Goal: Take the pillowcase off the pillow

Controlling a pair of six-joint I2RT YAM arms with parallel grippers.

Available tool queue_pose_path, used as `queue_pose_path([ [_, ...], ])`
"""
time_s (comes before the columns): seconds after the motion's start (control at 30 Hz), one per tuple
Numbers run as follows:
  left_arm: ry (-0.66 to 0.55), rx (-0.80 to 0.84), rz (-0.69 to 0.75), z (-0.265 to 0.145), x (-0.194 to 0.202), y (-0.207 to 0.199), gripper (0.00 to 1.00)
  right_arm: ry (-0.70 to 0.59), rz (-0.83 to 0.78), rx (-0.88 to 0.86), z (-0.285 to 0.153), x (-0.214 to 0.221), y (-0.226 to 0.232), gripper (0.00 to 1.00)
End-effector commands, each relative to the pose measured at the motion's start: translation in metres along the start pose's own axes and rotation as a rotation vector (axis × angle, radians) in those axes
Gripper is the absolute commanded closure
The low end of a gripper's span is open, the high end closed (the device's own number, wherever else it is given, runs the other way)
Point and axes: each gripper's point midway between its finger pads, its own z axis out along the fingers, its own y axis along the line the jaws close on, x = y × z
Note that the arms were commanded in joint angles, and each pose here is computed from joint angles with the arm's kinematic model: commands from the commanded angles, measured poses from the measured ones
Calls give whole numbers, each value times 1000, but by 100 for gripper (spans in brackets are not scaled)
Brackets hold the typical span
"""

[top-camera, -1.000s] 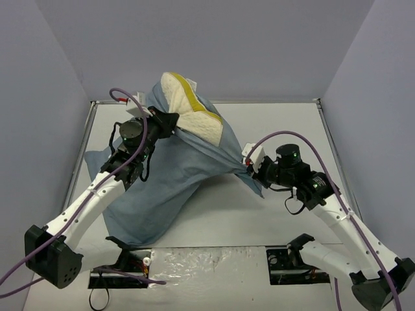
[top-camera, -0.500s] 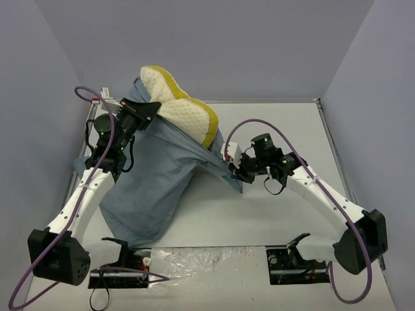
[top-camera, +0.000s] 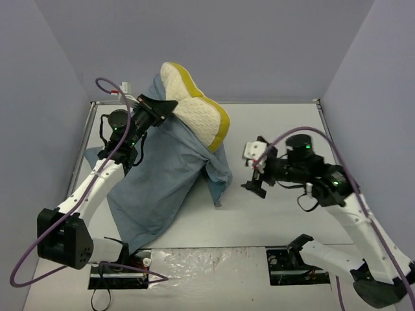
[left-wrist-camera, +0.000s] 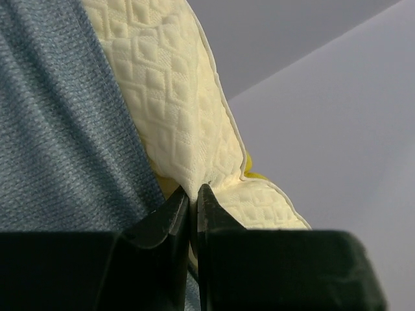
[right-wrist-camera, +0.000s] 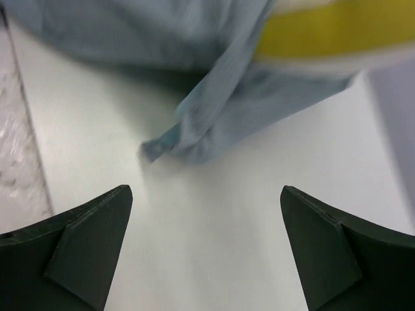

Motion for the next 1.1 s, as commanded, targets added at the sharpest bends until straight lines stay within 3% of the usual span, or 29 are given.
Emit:
queue_pose_path([
  [0.0,-36,216,147,10,0,-70,98,-151,7,149,-68,-62,-15,6],
  [0.07,9,222,157,19,29,-71,98,-191,56,232,-86,-81,-32,6],
  [0.3,148,204,191,50,122,-58,98,-240,567,525,-76,-69,-110,0],
  [0.47,199,234,193,58,155,-64,98,-136,789,600,-43,-24,-131,0],
  [0.63,244,242,209,60,172,-64,98,15,938,543,-1,33,-123,0],
  [0.87,276,273,201,60,180,-70,98,6,1018,386,21,50,-108,1],
  [0.93,288,297,198,58,185,-77,98,-2,1043,331,27,52,-109,8],
  [1.07,326,353,212,54,194,-93,98,-100,1080,22,35,39,-96,44],
])
